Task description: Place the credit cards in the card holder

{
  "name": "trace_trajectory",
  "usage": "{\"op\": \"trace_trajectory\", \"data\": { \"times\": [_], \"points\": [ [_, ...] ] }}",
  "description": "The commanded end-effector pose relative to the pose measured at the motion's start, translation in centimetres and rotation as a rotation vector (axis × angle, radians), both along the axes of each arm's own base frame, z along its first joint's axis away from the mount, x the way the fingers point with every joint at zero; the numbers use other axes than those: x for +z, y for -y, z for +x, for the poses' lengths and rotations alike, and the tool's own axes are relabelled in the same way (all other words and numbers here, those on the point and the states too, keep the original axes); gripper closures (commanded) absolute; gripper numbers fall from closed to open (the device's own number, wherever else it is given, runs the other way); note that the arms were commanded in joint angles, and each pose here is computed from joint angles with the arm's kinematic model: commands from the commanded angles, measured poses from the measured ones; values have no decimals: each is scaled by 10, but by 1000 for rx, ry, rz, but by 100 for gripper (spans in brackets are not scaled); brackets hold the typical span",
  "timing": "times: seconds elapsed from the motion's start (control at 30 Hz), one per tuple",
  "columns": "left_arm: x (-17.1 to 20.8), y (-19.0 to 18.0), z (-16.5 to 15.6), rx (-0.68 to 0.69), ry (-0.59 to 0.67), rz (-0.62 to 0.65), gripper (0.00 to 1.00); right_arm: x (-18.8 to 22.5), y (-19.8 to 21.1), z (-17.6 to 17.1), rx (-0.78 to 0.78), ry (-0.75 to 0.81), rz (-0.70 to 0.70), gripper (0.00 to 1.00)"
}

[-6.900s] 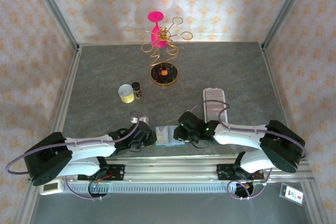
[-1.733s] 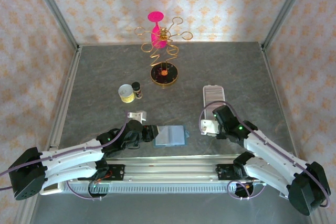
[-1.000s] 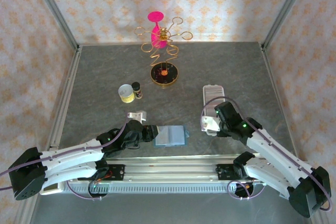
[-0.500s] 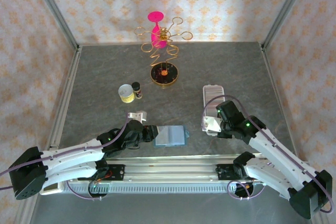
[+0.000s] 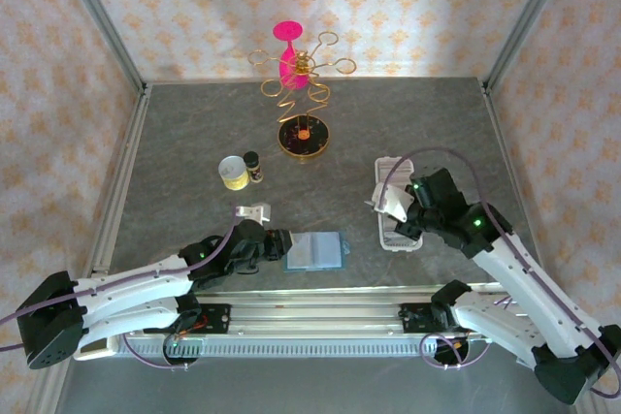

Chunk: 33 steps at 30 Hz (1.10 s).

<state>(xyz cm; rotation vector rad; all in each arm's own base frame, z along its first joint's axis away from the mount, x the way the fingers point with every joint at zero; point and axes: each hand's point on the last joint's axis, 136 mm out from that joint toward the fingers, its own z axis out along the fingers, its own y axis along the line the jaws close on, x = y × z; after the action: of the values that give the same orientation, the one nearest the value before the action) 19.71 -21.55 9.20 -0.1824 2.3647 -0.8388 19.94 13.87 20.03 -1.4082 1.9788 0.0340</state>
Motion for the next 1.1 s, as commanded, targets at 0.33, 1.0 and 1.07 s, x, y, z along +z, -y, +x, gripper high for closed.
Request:
{"op": "trace_trajectory", "data": {
  "times": [0.33,1.0,1.07],
  "points": [
    [-14,-15,0,78,-65,49,64,38,-86,14,-529,-607,954,100],
    [-58,0,-16,4,-199,65,65,-111,-128,-16,-908,-890,963,100],
    [-61,0,-16,2,-206,69,65,-114,-129,-16,-909,-897,960,100]
  ]
}}
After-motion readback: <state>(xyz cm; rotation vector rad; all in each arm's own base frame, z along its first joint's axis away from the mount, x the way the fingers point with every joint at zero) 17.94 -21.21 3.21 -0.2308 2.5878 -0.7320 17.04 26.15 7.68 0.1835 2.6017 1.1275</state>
